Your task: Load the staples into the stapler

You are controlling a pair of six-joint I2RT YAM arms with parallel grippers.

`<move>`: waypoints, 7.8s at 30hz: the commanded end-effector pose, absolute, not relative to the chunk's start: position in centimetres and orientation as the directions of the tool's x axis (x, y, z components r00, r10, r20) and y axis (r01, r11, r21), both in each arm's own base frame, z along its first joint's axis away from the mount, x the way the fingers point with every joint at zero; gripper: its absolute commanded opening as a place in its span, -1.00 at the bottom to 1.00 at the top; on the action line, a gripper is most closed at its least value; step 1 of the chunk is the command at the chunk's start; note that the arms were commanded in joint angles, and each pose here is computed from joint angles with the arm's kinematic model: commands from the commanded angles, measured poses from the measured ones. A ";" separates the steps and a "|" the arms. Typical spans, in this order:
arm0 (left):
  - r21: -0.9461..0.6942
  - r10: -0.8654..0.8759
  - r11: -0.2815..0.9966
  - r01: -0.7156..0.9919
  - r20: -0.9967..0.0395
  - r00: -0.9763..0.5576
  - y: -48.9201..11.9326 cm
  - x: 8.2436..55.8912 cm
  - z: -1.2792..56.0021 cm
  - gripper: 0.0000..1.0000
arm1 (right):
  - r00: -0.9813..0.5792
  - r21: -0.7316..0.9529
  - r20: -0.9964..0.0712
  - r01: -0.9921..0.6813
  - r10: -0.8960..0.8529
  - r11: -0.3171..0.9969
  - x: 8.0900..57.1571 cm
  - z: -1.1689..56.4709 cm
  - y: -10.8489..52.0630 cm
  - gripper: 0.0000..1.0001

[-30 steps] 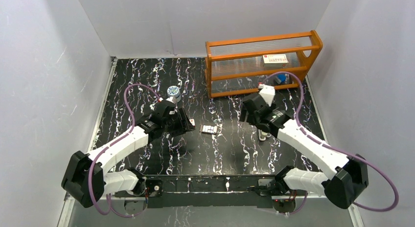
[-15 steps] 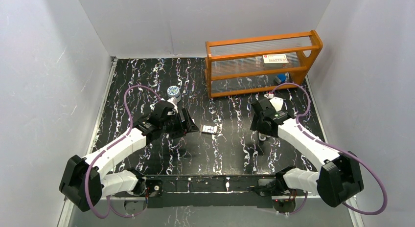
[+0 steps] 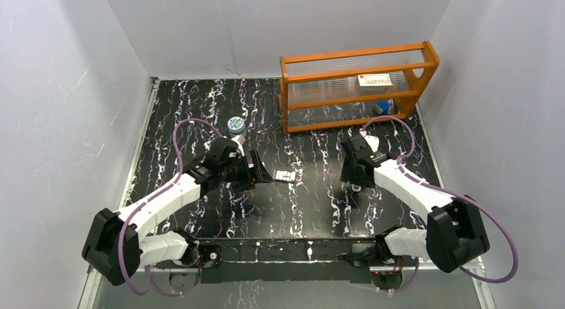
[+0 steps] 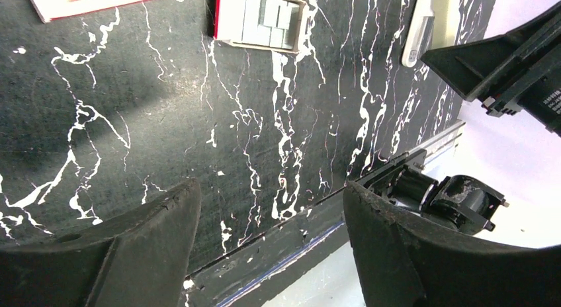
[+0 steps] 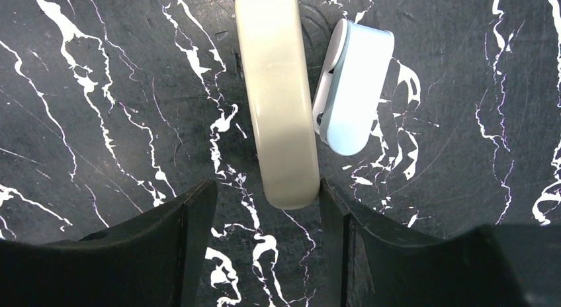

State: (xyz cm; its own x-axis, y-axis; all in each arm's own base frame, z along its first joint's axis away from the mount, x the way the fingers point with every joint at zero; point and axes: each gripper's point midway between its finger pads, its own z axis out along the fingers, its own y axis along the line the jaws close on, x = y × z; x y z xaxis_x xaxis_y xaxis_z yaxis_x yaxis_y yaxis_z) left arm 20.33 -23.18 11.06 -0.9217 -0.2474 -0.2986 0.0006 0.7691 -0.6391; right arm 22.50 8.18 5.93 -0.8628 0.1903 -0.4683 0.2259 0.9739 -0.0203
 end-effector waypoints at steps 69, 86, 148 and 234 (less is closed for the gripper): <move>-0.791 -0.089 0.596 0.137 -0.235 -0.968 -39.0 19.6 8.4 -0.35 | -0.864 0.823 -0.262 0.033 0.430 0.567 20.2 12.2 21.3 -0.42; -0.755 0.014 0.603 0.256 -0.311 -0.950 -39.3 19.7 7.9 -1.00 | -0.865 0.788 -0.243 0.088 0.439 0.609 20.7 11.7 20.9 -0.47; -0.599 0.386 0.319 0.734 -0.625 -0.678 -33.6 12.8 11.3 -1.00 | -0.847 0.832 -0.243 0.068 0.472 0.550 22.7 15.8 21.6 -0.35; -0.300 0.444 0.403 0.865 -0.762 -0.472 -31.0 16.3 12.5 -1.00 | -0.892 0.787 -0.316 -0.056 0.323 0.615 23.4 17.8 19.2 -0.20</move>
